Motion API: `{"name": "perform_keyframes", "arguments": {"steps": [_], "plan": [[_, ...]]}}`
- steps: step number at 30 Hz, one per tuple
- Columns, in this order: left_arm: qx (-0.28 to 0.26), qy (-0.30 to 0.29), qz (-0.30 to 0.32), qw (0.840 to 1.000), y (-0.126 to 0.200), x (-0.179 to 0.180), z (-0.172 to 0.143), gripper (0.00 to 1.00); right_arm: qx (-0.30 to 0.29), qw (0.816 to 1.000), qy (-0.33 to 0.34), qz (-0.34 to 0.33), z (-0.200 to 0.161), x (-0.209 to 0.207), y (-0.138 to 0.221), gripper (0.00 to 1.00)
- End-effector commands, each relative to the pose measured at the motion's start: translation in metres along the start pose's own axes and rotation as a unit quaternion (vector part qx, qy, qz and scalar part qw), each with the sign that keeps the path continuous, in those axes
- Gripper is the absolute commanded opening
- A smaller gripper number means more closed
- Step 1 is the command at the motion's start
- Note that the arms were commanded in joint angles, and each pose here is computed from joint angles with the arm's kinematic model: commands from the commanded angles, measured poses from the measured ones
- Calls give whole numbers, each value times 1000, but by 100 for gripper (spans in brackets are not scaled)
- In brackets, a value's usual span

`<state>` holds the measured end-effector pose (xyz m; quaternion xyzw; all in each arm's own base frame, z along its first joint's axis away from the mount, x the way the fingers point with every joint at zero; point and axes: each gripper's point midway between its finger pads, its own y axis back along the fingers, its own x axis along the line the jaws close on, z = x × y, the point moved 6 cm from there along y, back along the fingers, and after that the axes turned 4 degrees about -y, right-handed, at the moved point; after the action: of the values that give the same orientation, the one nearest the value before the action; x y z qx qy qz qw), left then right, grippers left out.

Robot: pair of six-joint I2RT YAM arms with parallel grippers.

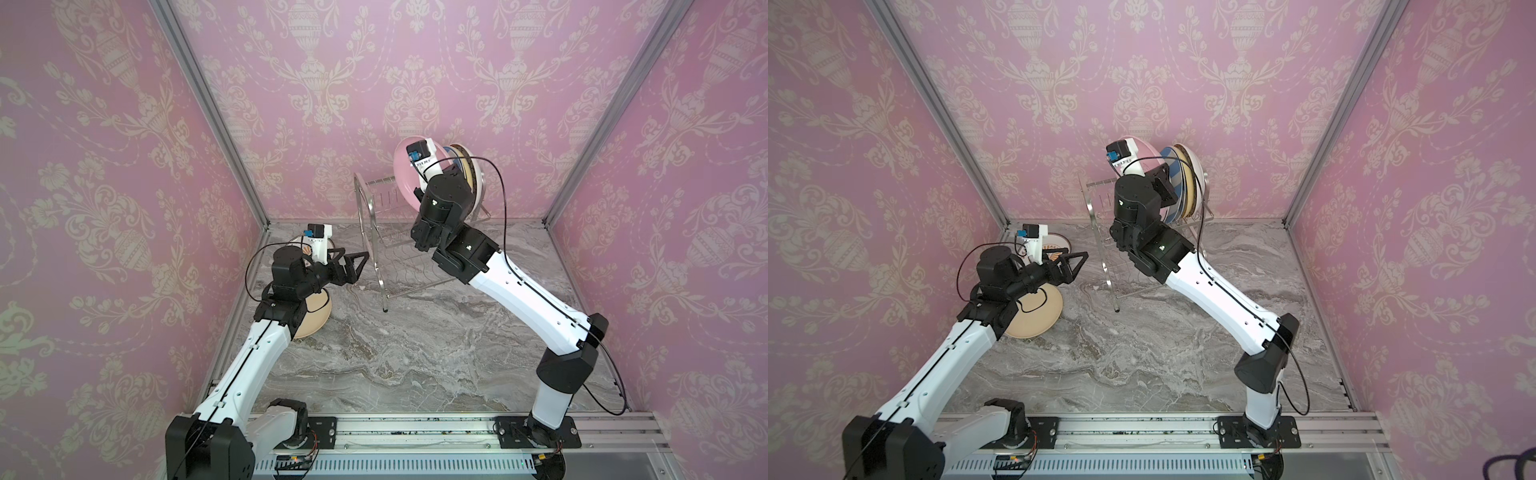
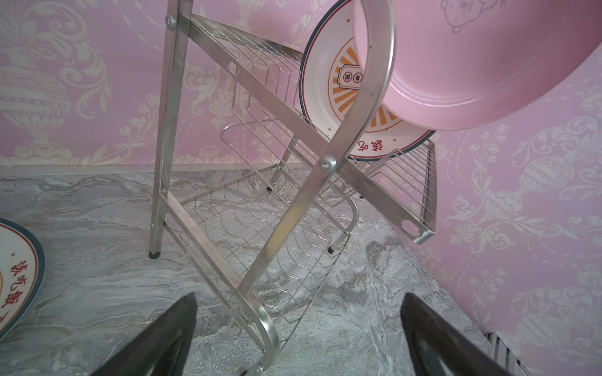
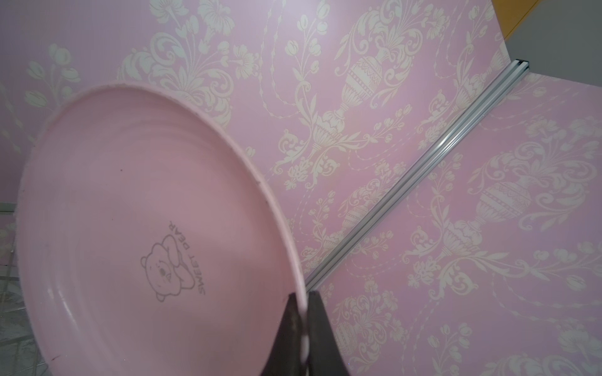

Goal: Load plates into a dish rack
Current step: Place the plate on the dish rack.

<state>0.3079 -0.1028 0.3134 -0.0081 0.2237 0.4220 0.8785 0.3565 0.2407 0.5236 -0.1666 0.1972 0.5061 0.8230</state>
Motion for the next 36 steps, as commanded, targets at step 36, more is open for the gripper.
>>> {"name": "perform_keyframes", "arguments": {"steps": [36], "plan": [[24,0,-49,999,-16,0,-16,99,39,991,108,-69,2,54,-45,0]]}}
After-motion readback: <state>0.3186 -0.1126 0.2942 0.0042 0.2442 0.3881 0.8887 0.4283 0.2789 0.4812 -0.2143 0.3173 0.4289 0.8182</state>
